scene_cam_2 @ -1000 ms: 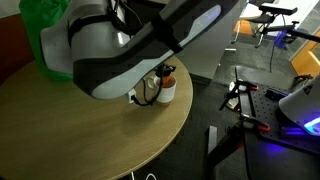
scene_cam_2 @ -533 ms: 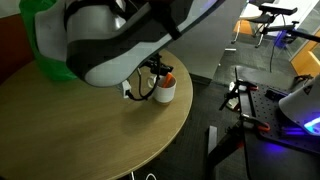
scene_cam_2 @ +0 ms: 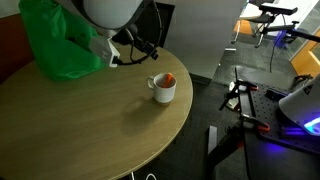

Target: Put the orange sharpie in the mug

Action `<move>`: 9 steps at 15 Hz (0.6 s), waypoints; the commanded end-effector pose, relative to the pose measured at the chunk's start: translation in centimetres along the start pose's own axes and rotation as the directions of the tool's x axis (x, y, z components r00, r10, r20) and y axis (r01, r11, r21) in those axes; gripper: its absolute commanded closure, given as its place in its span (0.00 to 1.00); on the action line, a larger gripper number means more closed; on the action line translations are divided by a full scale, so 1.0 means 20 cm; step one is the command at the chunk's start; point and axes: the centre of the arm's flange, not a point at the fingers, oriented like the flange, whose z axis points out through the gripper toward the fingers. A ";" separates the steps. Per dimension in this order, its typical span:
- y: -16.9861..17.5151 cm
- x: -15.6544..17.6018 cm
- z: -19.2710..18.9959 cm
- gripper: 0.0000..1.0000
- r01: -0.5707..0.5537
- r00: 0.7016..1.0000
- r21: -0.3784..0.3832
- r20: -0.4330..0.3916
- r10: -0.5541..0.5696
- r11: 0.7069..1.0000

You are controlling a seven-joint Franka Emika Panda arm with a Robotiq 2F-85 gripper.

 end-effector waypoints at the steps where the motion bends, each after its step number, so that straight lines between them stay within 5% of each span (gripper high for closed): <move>1: 0.13 0.19 -0.03 0.00 0.109 0.981 0.027 0.156 -0.111 0.994; 9: 0.37 0.45 -0.15 0.00 0.253 0.904 0.162 0.312 -0.293 0.954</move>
